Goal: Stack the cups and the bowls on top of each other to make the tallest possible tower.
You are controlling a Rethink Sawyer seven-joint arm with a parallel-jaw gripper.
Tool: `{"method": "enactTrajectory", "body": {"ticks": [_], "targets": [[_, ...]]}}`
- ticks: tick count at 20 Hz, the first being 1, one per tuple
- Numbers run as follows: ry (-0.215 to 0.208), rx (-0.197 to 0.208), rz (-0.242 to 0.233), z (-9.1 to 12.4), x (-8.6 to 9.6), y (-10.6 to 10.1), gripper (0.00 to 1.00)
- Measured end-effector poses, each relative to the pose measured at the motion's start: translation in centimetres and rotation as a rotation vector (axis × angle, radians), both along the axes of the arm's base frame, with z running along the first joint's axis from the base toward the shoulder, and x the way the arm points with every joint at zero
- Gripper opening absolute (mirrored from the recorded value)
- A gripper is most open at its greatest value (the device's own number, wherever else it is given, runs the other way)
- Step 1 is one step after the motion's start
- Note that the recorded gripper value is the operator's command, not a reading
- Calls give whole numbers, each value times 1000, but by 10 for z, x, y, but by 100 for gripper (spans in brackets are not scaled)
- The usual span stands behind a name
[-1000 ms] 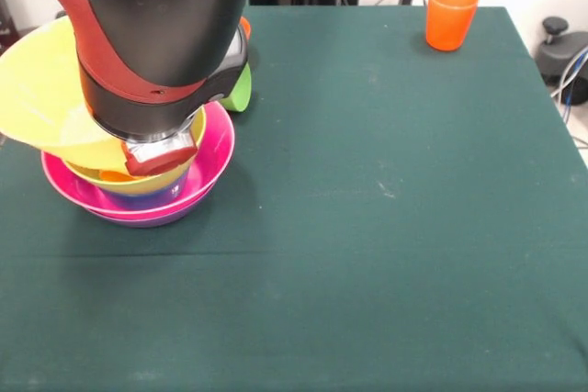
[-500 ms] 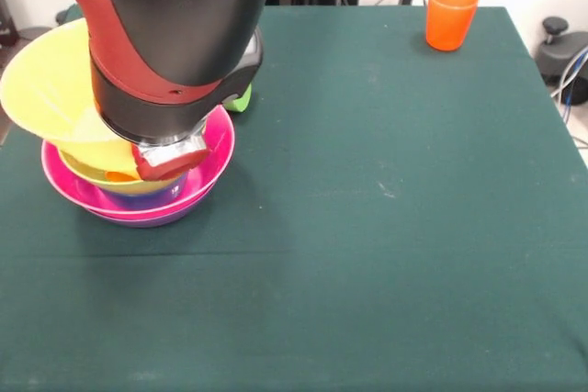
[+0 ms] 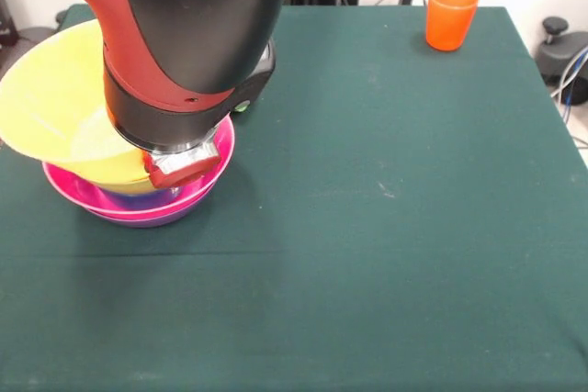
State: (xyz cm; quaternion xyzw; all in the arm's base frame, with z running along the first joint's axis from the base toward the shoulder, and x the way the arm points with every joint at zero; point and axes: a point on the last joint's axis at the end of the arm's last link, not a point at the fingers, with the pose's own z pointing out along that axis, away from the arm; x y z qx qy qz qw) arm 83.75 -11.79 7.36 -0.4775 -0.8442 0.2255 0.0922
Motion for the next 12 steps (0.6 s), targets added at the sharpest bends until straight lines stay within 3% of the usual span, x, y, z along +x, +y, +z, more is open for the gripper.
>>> {"method": "enactTrajectory", "body": {"ticks": [2, 3, 12], "targets": [[2, -1, 1, -1, 0, 0, 0], [10, -5, 2, -6, -2, 0, 100], [18, -7, 3, -11, -4, 1, 100]]}}
